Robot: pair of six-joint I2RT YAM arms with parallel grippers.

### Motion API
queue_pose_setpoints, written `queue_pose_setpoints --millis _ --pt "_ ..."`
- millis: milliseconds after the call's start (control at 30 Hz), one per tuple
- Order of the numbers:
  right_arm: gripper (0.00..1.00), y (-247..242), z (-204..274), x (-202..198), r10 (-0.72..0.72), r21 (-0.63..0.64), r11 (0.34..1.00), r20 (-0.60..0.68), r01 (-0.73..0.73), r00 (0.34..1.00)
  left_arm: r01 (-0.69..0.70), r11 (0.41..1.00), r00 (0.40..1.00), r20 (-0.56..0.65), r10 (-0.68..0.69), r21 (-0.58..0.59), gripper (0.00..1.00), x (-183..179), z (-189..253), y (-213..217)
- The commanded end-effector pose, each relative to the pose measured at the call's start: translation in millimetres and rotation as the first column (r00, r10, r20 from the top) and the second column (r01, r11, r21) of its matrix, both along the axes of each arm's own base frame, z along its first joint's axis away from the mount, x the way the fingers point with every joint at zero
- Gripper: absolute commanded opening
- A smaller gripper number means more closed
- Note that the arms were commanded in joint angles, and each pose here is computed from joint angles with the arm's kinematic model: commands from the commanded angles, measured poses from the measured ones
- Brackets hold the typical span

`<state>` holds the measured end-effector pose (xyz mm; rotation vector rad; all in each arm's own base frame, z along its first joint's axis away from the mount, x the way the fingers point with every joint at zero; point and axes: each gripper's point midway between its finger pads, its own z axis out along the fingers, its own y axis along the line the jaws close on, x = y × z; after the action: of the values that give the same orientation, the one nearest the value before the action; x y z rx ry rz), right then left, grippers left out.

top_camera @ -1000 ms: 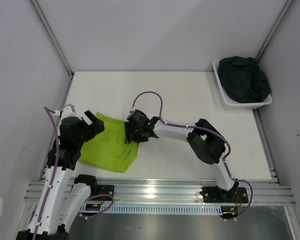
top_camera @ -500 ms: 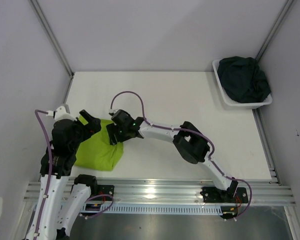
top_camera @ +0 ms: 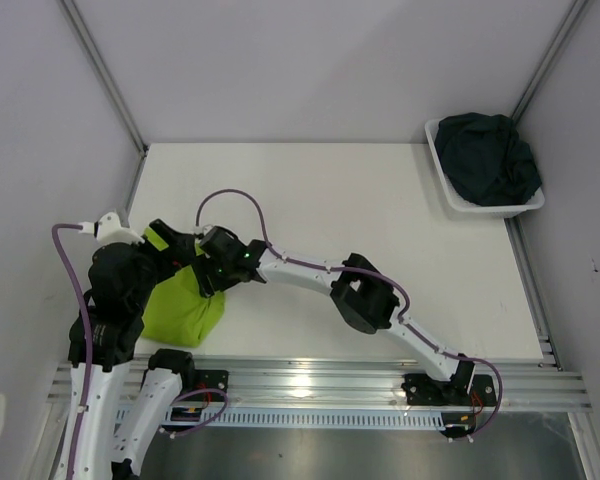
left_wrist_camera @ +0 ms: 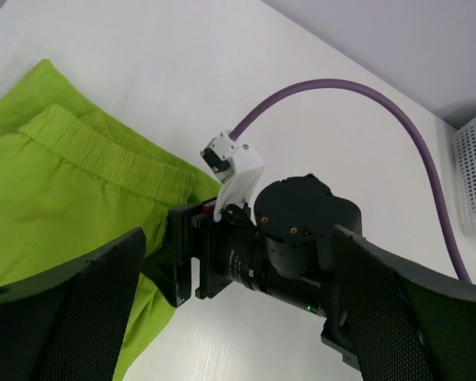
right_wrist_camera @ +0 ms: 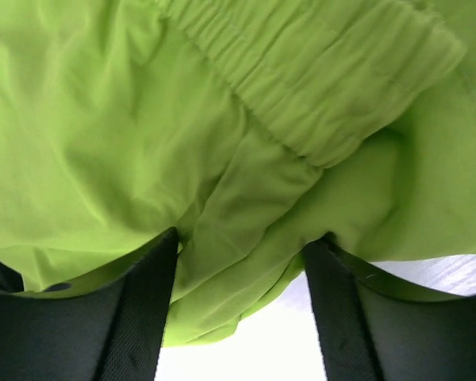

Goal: Fold and stack the shorts
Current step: Neatly place the folded shorts to the corner, then grab the shorts from the pile

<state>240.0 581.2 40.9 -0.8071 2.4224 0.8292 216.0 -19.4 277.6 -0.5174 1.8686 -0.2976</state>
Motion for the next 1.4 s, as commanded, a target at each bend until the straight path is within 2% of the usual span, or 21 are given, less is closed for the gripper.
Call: queue_pose_setpoints --millis 0,67,167,467,567,600,667,700,800,833,900,933,1000,1033,1100,1133,1167,1267,1333,1367 --pt "0.65 -14 -9 24 -0.075 -0.045 0.996 -0.007 0.075 0.997 0.022 0.999 0.999 0.022 -0.023 0.026 0.99 -3 12 0" --pt "0.56 -20 -11 38 -0.105 -0.046 0.993 -0.006 0.105 0.994 0.029 0.999 0.999 0.021 -0.029 0.027 0.99 -3 11 -1" --pt "0.56 -27 -10 53 -0.135 -0.042 0.990 -0.001 0.135 0.991 0.028 0.999 0.999 0.019 -0.029 0.029 0.99 -2 11 -1" --pt "0.71 -21 8 60 -0.084 -0.004 0.996 0.038 0.084 0.996 0.039 0.999 0.999 0.006 -0.039 0.031 0.99 4 6 -3" --pt "0.74 -26 35 60 -0.081 0.025 0.997 0.064 0.080 0.995 0.048 0.999 0.999 0.002 -0.048 0.026 0.99 5 5 -5" --pt "0.75 -27 64 62 -0.083 0.072 0.994 0.090 0.076 0.993 0.053 0.998 0.999 0.003 -0.053 0.026 0.99 6 5 -6" --pt "0.79 -34 80 60 -0.079 0.093 0.993 0.098 0.070 0.992 0.057 0.998 0.998 0.003 -0.057 0.023 0.99 7 7 -7" --pt "0.79 -36 111 58 -0.075 0.147 0.987 0.117 0.058 0.990 0.058 0.998 0.998 0.006 -0.058 0.022 0.99 8 10 -7" --pt "0.80 -54 130 57 -0.101 0.155 0.985 0.125 0.081 0.987 0.048 0.999 0.999 0.020 -0.048 0.025 0.99 7 19 -5" --pt "0.79 -66 155 61 -0.130 0.180 0.978 0.153 0.102 0.980 0.048 0.999 0.999 0.020 -0.048 0.025 0.99 7 19 -5" --pt "0.79 -89 153 63 -0.169 0.152 0.977 0.148 0.147 0.974 0.059 0.998 0.998 0.037 -0.060 0.017 0.99 7 24 -8" --pt "0.79 -103 179 64 -0.195 0.188 0.969 0.173 0.162 0.965 0.074 0.997 0.996 0.047 -0.075 0.013 0.99 8 27 -11" --pt "0.79 -137 175 72 -0.243 0.161 0.963 0.176 0.215 0.954 0.138 0.990 0.989 0.056 -0.138 -0.002 0.99 12 24 -23" --pt "0.79 -159 200 78 -0.299 0.190 0.947 0.212 0.261 0.930 0.164 0.986 0.985 0.047 -0.163 -0.011 0.99 13 18 -28" --pt "0.79 -202 207 97 -0.374 0.179 0.924 0.220 0.339 0.901 0.218 0.975 0.974 0.076 -0.215 -0.030 0.99 16 20 -38" --pt "0.79 -221 202 101 -0.399 0.155 0.915 0.218 0.372 0.890 0.225 0.973 0.974 0.048 -0.223 -0.044 0.99 19 6 -41" --pt "0.79 -242 220 105 -0.435 0.179 0.899 0.238 0.401 0.869 0.228 0.972 0.973 0.049 -0.225 -0.059 0.99 21 3 -43" --pt "0.81 -313 228 128 -0.544 0.136 0.839 0.239 0.527 0.804 0.232 0.969 0.973 0.006 -0.232 -0.085 0.99 31 -18 -47" --pt "0.80 -363 231 151 -0.632 0.119 0.772 0.250 0.624 0.734 0.231 0.968 0.972 -0.012 -0.233 -0.102 0.99 38 -27 -50" --pt "0.80 -400 234 165 -0.700 0.108 0.706 0.257 0.700 0.666 0.233 0.967 0.972 -0.015 -0.236 -0.107 0.99 40 -32 -51"
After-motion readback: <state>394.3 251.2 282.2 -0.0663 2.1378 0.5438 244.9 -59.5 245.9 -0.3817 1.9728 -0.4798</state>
